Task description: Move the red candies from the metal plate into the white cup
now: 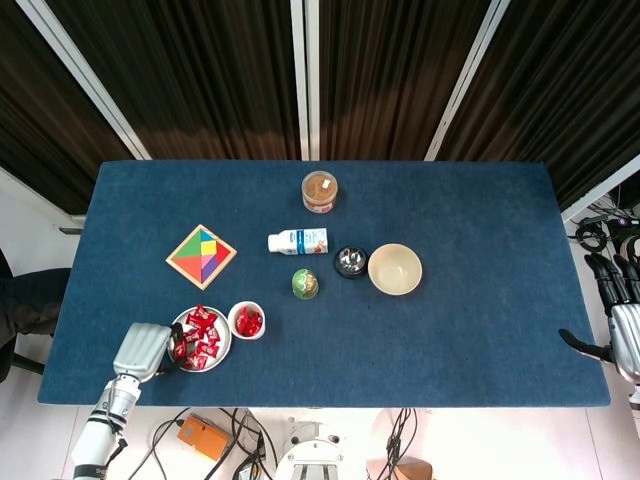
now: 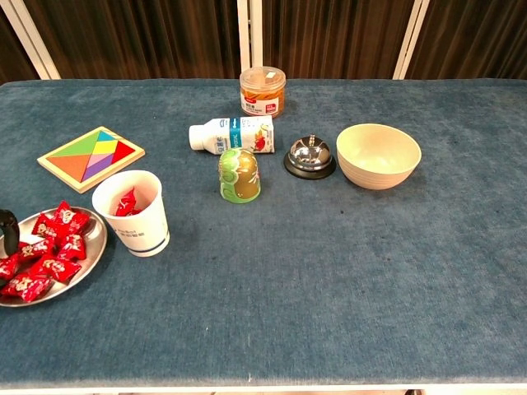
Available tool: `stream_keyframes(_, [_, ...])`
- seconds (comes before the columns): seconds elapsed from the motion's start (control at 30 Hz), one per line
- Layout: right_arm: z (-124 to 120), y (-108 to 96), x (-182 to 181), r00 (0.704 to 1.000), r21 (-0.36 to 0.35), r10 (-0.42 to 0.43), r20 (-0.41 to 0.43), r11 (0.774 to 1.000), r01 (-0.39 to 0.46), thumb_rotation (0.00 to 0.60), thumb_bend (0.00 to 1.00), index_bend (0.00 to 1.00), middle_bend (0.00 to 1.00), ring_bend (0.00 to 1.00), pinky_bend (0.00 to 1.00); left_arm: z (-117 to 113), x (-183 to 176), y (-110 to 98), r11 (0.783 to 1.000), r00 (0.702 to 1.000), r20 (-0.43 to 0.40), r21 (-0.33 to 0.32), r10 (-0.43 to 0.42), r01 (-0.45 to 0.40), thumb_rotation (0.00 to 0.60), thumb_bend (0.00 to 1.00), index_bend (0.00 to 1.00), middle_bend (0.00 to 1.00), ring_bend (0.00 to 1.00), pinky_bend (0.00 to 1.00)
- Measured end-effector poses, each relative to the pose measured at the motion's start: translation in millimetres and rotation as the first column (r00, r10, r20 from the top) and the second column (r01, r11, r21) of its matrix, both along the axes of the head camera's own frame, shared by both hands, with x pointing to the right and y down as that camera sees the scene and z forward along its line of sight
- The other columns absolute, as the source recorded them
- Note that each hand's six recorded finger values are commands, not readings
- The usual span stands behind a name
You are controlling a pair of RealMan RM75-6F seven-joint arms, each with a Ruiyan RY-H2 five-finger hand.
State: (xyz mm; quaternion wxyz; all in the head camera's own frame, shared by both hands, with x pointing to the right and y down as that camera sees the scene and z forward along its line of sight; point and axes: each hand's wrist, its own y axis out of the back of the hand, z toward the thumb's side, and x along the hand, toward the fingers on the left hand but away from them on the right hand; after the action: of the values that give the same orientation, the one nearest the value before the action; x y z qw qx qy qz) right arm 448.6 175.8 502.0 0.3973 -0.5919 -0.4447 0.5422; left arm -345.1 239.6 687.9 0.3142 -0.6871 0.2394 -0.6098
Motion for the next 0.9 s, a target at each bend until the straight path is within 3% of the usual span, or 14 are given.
stream_keyframes(0.27, [0, 0, 1, 1.0, 0.0, 0.005, -0.002, 1.0, -0.005, 0.6, 0.22, 0.0, 0.14, 0.0, 0.12, 3, 2, -1, 1.0, 1.0, -0.001, -0.011, 0.011, -0.011, 0.6, 0.35, 0.57, 1.0, 0.96, 0.9])
stream_keyframes(0.47, [-1, 0, 1, 1.0, 0.003, 0.005, -0.001, 1.0, -0.005, 0.6, 0.22, 0.0, 0.14, 0.0, 0.12, -5, 4, -7, 1.0, 0.999, -0.038, 0.005, -0.008, 0.008, 0.6, 0.36, 0.57, 1.0, 0.96, 0.9])
stream_keyframes(0.67, [-2, 0, 0, 1.0, 0.006, 0.006, 0.001, 1.0, -0.006, 0.6, 0.22, 0.0, 0.14, 0.0, 0.12, -35, 12, -28, 0.997, 0.987, -0.155, 0.061, -0.04, 0.05, 0.6, 0.35, 0.57, 1.0, 0.96, 0.9])
stream_keyframes(0.9, [-1, 2, 2, 1.0, 0.006, 0.012, 0.001, 1.0, -0.012, 0.6, 0.22, 0.0, 0.14, 0.0, 0.12, -69, 43, -62, 0.988, 0.955, -0.296, 0.148, 0.013, 0.033, 0.6, 0.34, 0.57, 1.0, 0.96, 0.9])
